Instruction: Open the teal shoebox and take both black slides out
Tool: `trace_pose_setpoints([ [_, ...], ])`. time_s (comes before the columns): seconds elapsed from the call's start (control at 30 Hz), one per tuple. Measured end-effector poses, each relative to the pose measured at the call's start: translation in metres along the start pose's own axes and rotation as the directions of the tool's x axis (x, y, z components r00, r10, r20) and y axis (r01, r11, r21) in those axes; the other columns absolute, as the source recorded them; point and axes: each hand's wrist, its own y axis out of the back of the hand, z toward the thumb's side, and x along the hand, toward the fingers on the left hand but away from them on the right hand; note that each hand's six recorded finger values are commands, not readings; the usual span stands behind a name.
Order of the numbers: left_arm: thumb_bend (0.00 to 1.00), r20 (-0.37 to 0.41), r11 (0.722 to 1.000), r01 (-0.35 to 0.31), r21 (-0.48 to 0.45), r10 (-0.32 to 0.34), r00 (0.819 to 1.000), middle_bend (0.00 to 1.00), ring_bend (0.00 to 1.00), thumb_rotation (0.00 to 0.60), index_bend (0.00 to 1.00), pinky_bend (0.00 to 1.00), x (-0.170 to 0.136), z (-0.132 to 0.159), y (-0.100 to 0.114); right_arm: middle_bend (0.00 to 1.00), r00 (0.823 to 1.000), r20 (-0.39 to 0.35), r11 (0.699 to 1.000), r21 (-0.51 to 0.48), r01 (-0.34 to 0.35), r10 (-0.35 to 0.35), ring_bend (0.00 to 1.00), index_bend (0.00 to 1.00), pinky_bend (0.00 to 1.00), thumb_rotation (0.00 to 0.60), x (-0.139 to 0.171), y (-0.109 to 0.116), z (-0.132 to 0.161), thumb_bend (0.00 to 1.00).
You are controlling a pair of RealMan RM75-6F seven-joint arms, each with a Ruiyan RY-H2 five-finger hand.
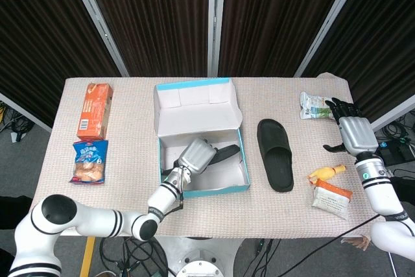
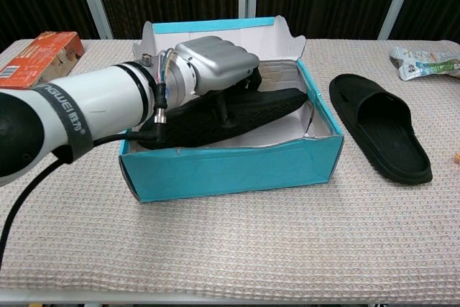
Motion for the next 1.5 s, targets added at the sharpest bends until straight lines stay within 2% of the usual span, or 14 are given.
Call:
trace_pose_setpoints([
  [0.3,0.38,0.038,0.987,-0.141,-0.083,0.145,0.989,0.65,0.57,0.600,0.59,0.68,-0.013,-0.020,0.028,0.00,1.000,-0.004,1.000,-0.015,0.008,-0.008,0.00,0.00,0.00,0.600,0.001,0.003,0.001,0.00],
  [0.43,0.38,0.049,0.982,-0.179,-0.060,0.182,0.982,0.65,0.57,0.600,0.59,0.68,-0.018,-0.026,0.036,0.00,1.000,-0.007,1.000,-0.025,0.006,-0.006,0.00,0.00,0.00,0.600,0.001,0.002,0.003,0.00],
  [0.53,0.38,0.032,0.984,-0.165,-0.060,0.167,0.985,0.65,0.58,0.600,0.59,0.69,-0.018,-0.028,0.031,0.00,1.000,-0.011,1.000,-0.025,0.009,-0.009,0.00,0.00,0.00,0.600,0.003,0.003,0.004,0.00],
  [0.73,0.39,-0.055,0.977,-0.098,-0.191,0.089,0.995,0.65,0.62,0.600,0.59,0.78,-0.011,-0.031,0.010,0.00,1.000,-0.008,1.000,-0.025,0.009,-0.009,0.00,0.00,0.00,0.600,0.006,0.004,0.003,0.00],
  [0.93,0.39,-0.124,0.942,-0.025,-0.334,-0.017,0.992,0.64,0.63,0.600,0.55,0.81,-0.007,-0.036,-0.008,0.00,1.000,-0.009,1.000,-0.023,0.009,-0.009,0.00,0.00,0.00,0.600,0.009,0.004,0.003,0.00],
  [1.07,0.39,-0.126,0.925,-0.032,-0.378,-0.017,0.992,0.64,0.63,0.600,0.55,0.81,-0.010,-0.036,-0.003,0.00,1.000,-0.005,0.999,-0.027,0.019,-0.019,0.00,0.00,0.00,0.600,0.010,0.006,0.002,0.00],
  [1.17,0.39,-0.126,0.919,-0.076,-0.387,0.029,0.992,0.64,0.63,0.600,0.55,0.81,-0.015,-0.039,0.011,0.00,1.000,-0.004,0.999,-0.029,0.023,-0.023,0.00,0.00,0.00,0.600,0.010,0.007,0.002,0.00],
  [1.27,0.39,-0.140,0.910,-0.152,-0.385,0.105,0.984,0.64,0.63,0.600,0.55,0.81,-0.025,-0.049,0.032,0.00,1.000,-0.006,0.999,-0.031,0.029,-0.029,0.00,0.00,0.00,0.600,0.010,0.009,0.002,0.00],
  [1.4,0.39,-0.201,0.875,-0.277,-0.397,0.211,0.957,0.63,0.63,0.600,0.55,0.80,-0.047,-0.080,0.063,0.00,0.999,-0.005,0.999,-0.037,0.035,-0.035,0.00,0.00,0.00,0.600,0.012,0.012,0.000,0.00],
  [1.5,0.39,-0.285,0.849,-0.339,-0.406,0.235,0.929,0.63,0.63,0.600,0.55,0.80,-0.067,-0.119,0.069,0.00,0.999,-0.003,0.999,-0.037,0.036,-0.036,0.00,0.00,0.00,0.600,0.016,0.012,-0.003,0.00],
])
